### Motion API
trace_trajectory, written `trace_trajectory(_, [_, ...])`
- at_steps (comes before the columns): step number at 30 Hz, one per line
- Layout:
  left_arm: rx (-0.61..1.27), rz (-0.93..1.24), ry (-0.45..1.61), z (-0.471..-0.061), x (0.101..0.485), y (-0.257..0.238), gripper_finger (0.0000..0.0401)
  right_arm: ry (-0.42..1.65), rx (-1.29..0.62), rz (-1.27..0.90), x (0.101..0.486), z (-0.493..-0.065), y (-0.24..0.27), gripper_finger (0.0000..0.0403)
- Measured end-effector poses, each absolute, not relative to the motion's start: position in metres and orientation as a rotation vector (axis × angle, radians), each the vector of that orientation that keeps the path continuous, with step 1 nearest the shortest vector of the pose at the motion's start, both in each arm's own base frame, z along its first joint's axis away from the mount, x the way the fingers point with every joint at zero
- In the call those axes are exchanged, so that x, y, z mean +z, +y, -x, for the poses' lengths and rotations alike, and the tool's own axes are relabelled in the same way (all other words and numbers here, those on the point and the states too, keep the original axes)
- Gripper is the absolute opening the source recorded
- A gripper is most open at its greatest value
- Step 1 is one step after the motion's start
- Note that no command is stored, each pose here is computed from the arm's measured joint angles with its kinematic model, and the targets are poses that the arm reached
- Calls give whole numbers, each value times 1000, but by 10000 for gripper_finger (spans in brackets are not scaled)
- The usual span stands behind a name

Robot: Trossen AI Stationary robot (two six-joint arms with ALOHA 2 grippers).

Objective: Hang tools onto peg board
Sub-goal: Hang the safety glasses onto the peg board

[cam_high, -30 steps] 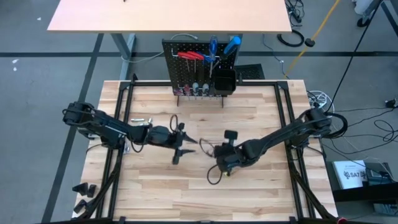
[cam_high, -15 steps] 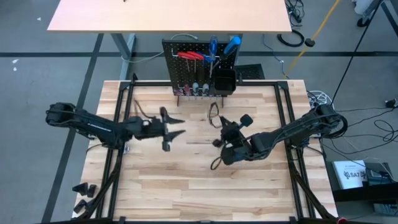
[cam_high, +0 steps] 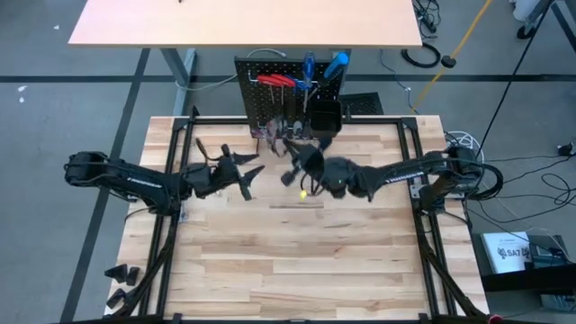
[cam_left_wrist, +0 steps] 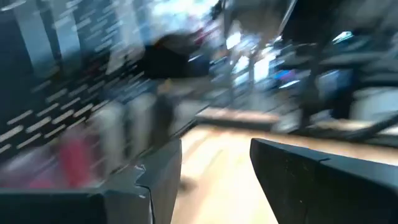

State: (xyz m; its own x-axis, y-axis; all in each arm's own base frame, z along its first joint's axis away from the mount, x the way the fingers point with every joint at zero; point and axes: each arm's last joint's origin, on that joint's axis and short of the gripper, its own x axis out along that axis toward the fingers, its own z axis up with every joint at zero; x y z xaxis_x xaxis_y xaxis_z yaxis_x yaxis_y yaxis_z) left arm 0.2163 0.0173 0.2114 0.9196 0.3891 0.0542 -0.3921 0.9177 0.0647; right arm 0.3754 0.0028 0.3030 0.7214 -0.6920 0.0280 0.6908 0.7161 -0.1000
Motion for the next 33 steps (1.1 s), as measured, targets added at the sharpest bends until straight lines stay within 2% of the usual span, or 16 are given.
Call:
trace_trajectory(3, [501, -89, 44, -212, 207, 20, 199, -62, -778, 101, 297, -385, -17, 2])
trace_trajectory(8, [512, -101, 69, -204, 211, 20, 199, -88, -824, 132, 292, -409, -44, 2])
trace_trajectory(21, [511, -137, 147, -187, 216, 19, 199, -1, -918, 166, 299, -465, -89, 2])
trace_trajectory(33, [510, -141, 169, -186, 214, 19, 199, 39, -993, 182, 290, -484, -108, 2])
